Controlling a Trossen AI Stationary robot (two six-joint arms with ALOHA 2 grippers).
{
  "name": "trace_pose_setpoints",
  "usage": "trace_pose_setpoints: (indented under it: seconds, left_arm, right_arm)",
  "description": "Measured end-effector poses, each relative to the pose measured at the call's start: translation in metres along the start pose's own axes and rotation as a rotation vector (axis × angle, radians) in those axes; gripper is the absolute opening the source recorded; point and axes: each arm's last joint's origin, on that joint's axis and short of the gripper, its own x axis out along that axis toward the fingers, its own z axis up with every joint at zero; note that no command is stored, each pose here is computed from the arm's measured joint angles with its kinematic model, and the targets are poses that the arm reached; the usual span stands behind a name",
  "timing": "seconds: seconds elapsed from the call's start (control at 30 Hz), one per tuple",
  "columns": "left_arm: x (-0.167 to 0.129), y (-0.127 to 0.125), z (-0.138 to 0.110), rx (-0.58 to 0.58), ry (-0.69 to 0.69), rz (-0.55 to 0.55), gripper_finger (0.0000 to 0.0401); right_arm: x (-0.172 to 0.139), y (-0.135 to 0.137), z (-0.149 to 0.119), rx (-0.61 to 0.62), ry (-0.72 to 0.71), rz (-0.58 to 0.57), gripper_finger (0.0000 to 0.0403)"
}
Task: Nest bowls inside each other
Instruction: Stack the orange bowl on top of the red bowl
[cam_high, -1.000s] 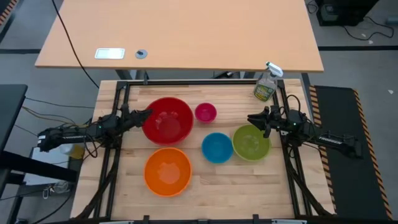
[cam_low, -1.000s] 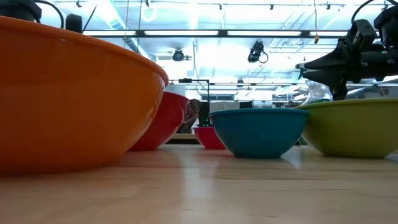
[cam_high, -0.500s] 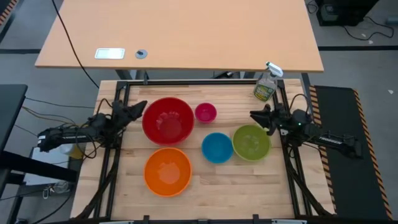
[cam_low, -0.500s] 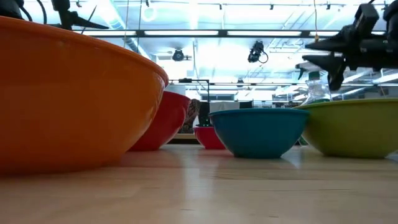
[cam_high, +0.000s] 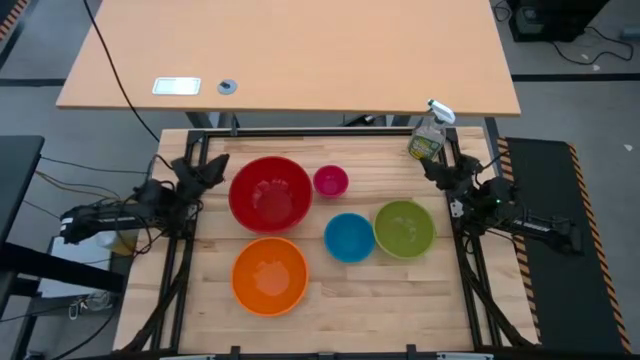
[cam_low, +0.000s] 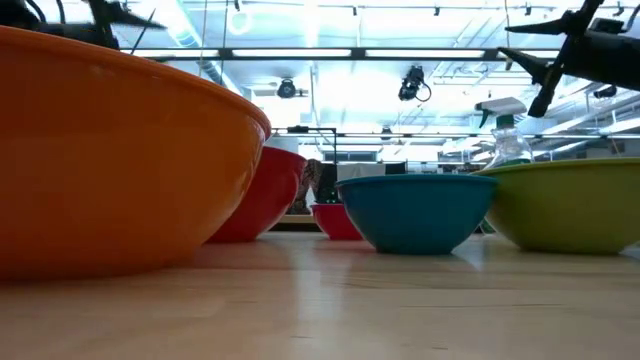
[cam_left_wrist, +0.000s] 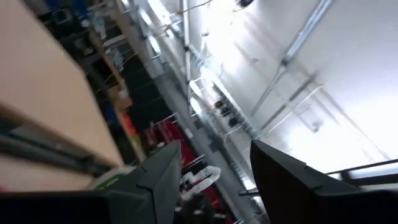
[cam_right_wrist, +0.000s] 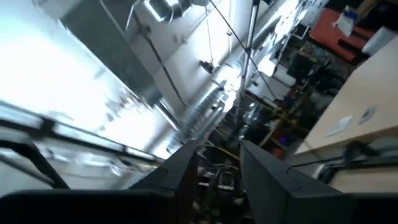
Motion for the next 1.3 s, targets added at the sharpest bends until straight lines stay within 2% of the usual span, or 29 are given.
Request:
trace_pose_setpoints:
  seconds: [0.1, 0.23, 0.4, 0.53, 0.63, 0.77, 0.97, 1.03, 1.13, 1.3]
  left_arm:
    - [0.004, -0.014, 0.008, 0.033, -0.012, -0.026, 0.0194]
    - [0.009, -0.031, 0.016, 0.128, 0.043, -0.015, 0.0194]
    - [0.012, -0.047, 0.025, 0.279, 0.257, 0.199, 0.0194]
    - [0.012, -0.058, 0.033, 0.38, 0.387, 0.35, 0.0194]
    - [0.014, -0.066, 0.038, 0.417, 0.437, 0.408, 0.0194]
    - [0.018, -0.073, 0.041, 0.455, 0.488, 0.467, 0.0194]
    - [0.025, -0.083, 0.044, 0.508, 0.582, 0.554, 0.02]
    - [0.027, -0.086, 0.043, 0.518, 0.631, 0.577, 0.0209]
    - [0.03, -0.086, 0.04, 0.547, 0.726, 0.598, 0.0228]
    - [0.034, -0.086, 0.034, 0.581, 0.801, 0.584, 0.0244]
  right_arm:
    - [0.0, -0.001, 0.0, 0.075, 0.001, -0.009, 0.013]
    - [0.006, 0.002, -0.002, 0.087, 0.094, -0.047, 0.013]
    - [0.027, 0.014, 0.0, -0.008, 0.184, -0.231, 0.013]
    - [0.055, 0.026, 0.0, -0.076, 0.261, -0.315, 0.013]
    - [0.079, 0.031, -0.006, -0.116, 0.381, -0.382, 0.013]
    - [0.106, 0.033, -0.02, -0.18, 0.585, -0.535, 0.013]
    - [0.139, 0.049, -0.041, -0.318, 0.955, -0.735, 0.013]
    - [0.151, 0.057, -0.049, -0.373, 1.043, -0.734, 0.013]
    - [0.173, 0.066, -0.067, -0.424, 1.134, -0.672, 0.013]
    - [0.211, 0.075, -0.112, -0.457, 1.218, -0.606, 0.0131]
